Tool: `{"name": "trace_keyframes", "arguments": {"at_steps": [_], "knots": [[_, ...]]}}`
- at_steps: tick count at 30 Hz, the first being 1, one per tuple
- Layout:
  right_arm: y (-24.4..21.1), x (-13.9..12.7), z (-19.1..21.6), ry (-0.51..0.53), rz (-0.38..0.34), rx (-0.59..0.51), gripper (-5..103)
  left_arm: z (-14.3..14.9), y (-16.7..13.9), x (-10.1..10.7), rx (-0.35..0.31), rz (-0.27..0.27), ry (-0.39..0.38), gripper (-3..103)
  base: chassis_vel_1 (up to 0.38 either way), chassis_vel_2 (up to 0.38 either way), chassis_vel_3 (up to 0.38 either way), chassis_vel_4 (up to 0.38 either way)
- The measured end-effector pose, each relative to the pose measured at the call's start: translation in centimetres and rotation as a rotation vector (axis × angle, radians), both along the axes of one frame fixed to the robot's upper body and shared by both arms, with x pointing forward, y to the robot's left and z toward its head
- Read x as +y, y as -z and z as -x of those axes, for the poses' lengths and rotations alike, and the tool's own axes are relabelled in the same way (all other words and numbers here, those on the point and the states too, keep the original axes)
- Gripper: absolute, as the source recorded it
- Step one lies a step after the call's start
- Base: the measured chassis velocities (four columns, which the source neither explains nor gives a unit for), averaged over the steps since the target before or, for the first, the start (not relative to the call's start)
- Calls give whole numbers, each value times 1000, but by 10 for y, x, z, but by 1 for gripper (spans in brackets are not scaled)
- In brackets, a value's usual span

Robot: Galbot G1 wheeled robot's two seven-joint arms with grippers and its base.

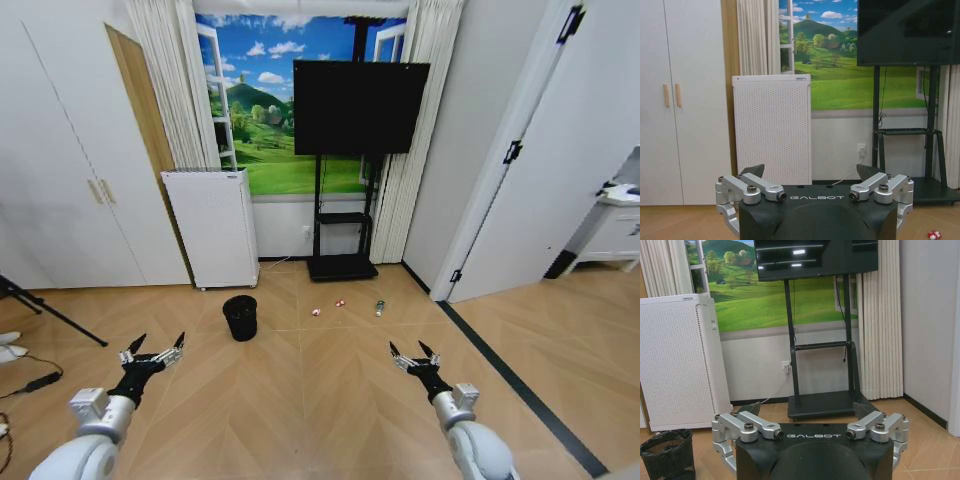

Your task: Pick up the trash bin and place the garbage on the floor into it.

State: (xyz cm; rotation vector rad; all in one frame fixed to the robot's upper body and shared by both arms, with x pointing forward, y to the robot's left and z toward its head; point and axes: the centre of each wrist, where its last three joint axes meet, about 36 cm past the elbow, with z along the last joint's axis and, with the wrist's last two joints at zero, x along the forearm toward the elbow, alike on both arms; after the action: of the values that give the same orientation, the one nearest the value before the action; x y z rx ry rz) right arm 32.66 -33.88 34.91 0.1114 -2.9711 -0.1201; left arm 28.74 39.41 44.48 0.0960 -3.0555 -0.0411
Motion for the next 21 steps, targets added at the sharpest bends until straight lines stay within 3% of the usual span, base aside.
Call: {"name": "trace_keyframes", "arguments": {"at_steps": [9, 21], "knots": [[4, 1, 0, 18, -5, 10, 100, -2, 9, 3, -49, -38, -33, 100, 0, 0, 0, 0], [6, 4, 1, 3, -5, 18, 100, -1, 8, 3, -46, -45, -30, 100, 0, 0, 0, 0]]}}
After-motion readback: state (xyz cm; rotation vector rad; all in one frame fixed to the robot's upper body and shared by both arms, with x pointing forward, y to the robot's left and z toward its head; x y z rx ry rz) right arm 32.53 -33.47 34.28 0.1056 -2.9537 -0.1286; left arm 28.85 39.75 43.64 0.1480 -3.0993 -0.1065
